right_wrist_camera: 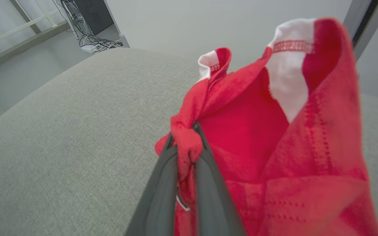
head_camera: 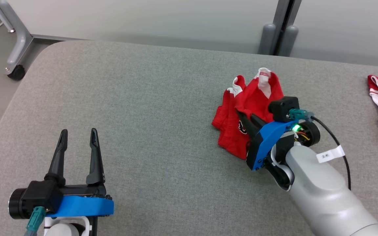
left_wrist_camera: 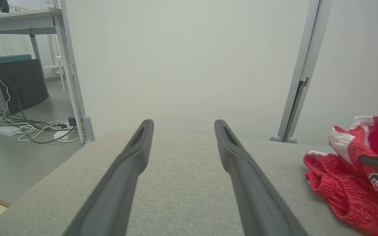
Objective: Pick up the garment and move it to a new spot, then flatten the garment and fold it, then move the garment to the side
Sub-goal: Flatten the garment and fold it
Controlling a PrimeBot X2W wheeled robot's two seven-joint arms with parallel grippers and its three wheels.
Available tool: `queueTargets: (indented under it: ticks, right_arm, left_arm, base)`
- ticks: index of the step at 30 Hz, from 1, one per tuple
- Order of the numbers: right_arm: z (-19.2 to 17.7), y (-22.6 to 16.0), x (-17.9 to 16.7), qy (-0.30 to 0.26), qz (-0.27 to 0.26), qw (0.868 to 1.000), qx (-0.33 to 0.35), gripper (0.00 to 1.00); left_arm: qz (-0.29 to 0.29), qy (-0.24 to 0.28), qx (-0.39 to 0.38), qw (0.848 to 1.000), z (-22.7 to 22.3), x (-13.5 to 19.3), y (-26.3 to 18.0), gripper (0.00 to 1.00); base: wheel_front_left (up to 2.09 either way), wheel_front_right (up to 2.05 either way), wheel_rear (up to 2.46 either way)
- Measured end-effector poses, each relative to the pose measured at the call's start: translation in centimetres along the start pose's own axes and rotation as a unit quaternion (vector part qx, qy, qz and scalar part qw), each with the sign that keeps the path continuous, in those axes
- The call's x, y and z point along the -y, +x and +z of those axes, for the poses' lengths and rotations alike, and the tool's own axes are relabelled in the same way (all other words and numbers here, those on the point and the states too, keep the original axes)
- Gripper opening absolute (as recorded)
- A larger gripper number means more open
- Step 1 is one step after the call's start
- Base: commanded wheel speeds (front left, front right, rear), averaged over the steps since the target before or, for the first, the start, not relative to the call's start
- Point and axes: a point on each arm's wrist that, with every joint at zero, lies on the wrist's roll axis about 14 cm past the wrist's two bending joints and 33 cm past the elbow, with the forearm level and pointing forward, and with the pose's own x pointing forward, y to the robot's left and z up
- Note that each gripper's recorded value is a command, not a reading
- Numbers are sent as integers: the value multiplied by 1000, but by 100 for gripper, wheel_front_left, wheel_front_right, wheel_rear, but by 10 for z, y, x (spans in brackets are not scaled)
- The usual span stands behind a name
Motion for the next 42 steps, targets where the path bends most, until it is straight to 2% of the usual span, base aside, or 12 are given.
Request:
queueTargets:
  ticks: [1,2,3,10,13,22,30,31,33,42]
  right_arm:
    - [-3,2,-4,1,4,1000,-2,42]
    - [-5,3,-7,2,8,1000,-2,96]
    - [-7,4,-10,2,11,1000,-3,100]
    - [-3,-3,-28,-6,33,999,33,100]
    - [6,-13,-24,-8,31,998,60,100]
    - [32,-70,49,-4,-62,990,130,100]
    - [31,-116,105,19,-157,974,160,100]
    - [30,-119,109,21,-165,973,161,44]
    - [27,-123,115,28,-178,971,160,0]
    - [14,-104,115,38,-184,974,127,0]
  left_arm:
    - [0,0,0,1000,0,0,0,100]
    - [1,-1,0,1000,0,0,1,100]
    - [3,-1,-1,1000,0,-1,1,100]
    - [0,-4,-2,1000,-2,2,2,100]
    - [-5,-5,-3,1000,-3,5,1,100]
    - [-27,-8,5,1000,2,20,0,100]
    - [-37,-7,6,999,2,25,-1,100]
    - [-37,-7,6,999,2,25,-1,100]
    - [-37,-6,6,999,2,25,-2,100]
    - [-32,-2,-2,999,-2,20,-4,100]
  base:
    - [0,0,0]
    - [0,0,0]
    - [0,0,0]
    - [0,0,0]
    - [0,0,0]
    - [0,0,0]
    - [0,0,0]
    - [0,0,0]
    - [0,0,0]
    - [0,0,0]
